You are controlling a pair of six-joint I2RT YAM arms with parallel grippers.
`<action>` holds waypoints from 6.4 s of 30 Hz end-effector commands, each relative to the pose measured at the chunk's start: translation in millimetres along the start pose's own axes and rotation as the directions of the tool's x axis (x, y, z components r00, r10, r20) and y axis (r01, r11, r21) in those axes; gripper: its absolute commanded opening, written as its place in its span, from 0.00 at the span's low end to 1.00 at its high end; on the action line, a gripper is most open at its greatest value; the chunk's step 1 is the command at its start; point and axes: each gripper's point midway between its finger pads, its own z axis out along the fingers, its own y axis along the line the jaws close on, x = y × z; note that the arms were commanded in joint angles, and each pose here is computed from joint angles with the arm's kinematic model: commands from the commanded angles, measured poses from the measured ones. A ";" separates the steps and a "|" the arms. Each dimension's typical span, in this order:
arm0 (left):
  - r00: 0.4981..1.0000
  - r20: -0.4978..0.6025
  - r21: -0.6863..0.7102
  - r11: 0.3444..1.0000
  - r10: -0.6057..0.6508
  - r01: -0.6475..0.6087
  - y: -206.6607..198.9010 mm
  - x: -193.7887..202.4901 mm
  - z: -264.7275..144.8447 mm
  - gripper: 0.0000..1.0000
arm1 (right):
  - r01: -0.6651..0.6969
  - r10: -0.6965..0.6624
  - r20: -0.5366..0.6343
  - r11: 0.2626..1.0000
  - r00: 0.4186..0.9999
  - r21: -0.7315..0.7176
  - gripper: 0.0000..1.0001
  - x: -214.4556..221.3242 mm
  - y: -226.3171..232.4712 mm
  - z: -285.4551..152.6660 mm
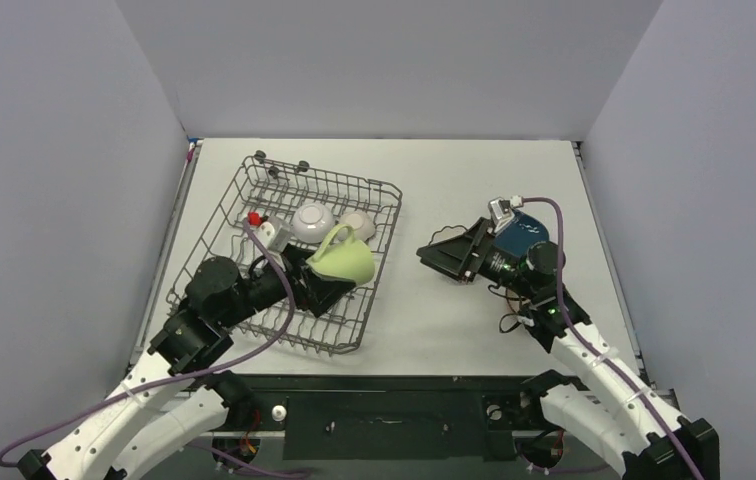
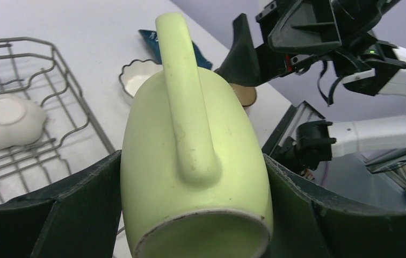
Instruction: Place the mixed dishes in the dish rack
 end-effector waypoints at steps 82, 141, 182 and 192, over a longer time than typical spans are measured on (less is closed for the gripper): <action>0.639 -0.636 -0.656 0.740 -0.432 -0.152 160.1 178.1 -14.1 0.84 | 0.017 -0.035 0.035 0.902 0.999 0.431 0.68 -17.8 -103.1 -59.2; 0.996 0.078 -0.508 0.857 -0.048 0.081 63.7 -48.2 -60.0 0.96 | 0.041 -0.291 -0.112 -0.238 0.950 0.970 0.47 -87.7 -205.8 -226.7; 0.997 0.064 -0.499 0.864 -0.039 0.066 58.9 -45.9 -68.4 0.96 | 0.214 -0.148 -0.281 -0.356 0.948 0.910 0.06 -48.9 -283.2 -195.3; 0.986 0.116 -0.508 0.846 -0.120 0.163 62.3 -44.7 -61.3 0.96 | 0.200 -0.300 -0.264 -0.228 0.917 0.953 0.00 -72.2 -237.7 -178.6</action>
